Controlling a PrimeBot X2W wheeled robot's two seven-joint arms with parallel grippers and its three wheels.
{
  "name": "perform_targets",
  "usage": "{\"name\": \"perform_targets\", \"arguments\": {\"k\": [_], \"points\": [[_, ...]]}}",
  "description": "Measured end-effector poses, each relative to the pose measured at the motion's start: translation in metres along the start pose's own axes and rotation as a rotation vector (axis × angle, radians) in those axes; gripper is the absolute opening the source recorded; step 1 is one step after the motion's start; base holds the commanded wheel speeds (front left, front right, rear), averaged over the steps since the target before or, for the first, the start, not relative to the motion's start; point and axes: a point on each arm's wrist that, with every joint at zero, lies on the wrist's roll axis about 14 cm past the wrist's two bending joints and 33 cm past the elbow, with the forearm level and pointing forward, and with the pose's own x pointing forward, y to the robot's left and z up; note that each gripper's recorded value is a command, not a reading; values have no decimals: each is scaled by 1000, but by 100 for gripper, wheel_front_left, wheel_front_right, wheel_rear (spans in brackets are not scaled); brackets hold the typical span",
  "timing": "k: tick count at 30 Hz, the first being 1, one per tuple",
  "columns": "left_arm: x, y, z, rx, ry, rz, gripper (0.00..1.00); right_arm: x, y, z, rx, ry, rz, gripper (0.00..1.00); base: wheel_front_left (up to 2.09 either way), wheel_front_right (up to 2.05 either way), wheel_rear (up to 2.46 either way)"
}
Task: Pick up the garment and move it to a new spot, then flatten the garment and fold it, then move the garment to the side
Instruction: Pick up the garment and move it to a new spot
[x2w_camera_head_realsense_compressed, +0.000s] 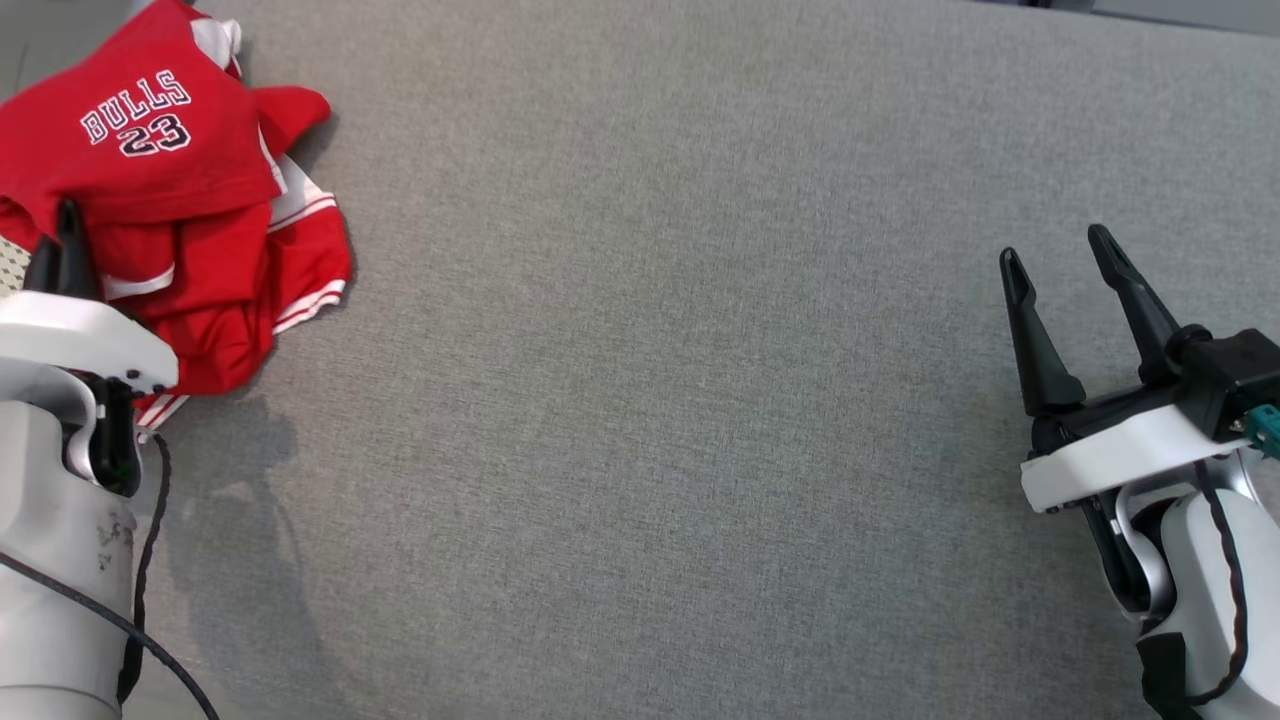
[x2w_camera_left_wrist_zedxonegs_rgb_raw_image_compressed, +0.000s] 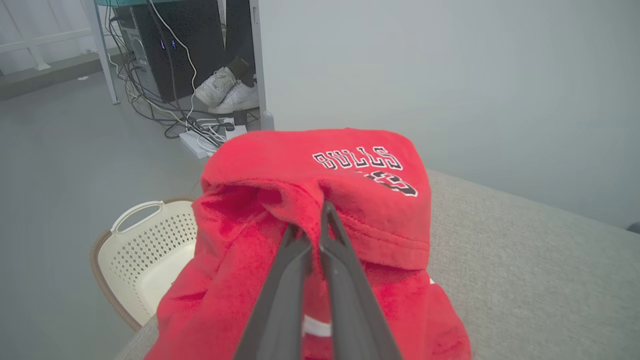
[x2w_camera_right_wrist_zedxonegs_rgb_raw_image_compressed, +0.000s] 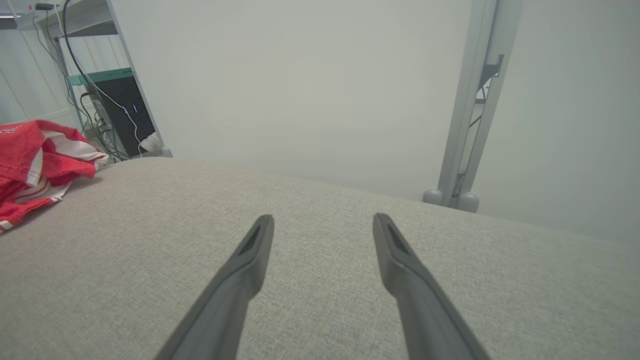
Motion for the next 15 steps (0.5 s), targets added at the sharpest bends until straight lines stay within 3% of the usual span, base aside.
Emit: {"name": "perform_targets", "arguments": {"k": [8, 15], "points": [[-25, 2, 65, 32, -208, -32, 0, -17, 6, 25, -10, -44, -19, 100, 0, 0, 0], [-67, 4, 87, 67, -321, -59, 0, -39, 14, 49, -21, -87, -39, 100, 0, 0, 0]]}}
